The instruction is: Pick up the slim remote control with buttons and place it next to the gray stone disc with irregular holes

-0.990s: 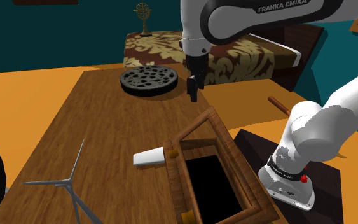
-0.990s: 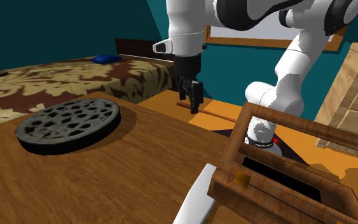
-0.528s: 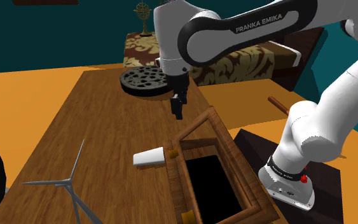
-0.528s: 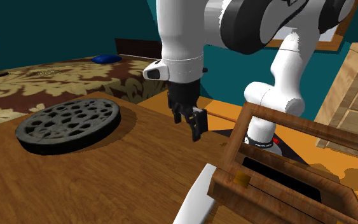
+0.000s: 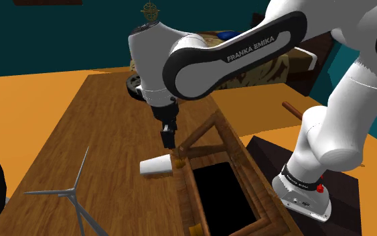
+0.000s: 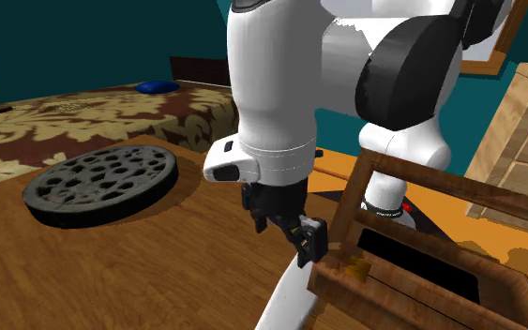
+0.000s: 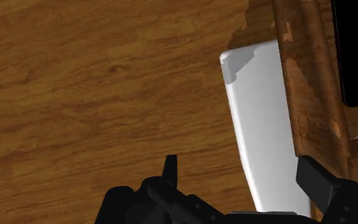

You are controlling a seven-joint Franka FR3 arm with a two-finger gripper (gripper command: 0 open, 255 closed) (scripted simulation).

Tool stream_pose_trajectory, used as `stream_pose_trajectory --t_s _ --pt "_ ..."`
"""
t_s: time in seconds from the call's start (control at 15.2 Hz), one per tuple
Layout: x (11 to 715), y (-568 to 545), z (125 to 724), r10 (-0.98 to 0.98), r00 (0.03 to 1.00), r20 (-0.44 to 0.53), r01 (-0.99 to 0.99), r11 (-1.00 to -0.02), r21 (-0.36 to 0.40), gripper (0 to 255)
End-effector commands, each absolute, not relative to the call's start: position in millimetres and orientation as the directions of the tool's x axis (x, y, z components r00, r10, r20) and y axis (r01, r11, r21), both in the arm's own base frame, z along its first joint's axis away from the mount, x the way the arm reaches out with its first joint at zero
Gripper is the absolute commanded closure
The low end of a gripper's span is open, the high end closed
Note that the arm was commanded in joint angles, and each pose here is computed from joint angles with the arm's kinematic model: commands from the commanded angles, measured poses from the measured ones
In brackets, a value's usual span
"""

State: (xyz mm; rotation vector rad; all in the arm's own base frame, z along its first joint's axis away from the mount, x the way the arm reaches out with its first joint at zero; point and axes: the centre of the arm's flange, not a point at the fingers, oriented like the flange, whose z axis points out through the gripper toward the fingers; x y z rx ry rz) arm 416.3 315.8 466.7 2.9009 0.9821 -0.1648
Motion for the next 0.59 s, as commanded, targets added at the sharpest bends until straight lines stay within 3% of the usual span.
stream_pose_trajectory --t_s 0.0,0.53 --pt "410.8 343.6 451.9 0.65 0.746 -0.146 0.66 -0.751 0.027 0" --pt "403.3 365.5 414.7 0.691 0.706 -0.154 0.702 -0.712 0.022 0"
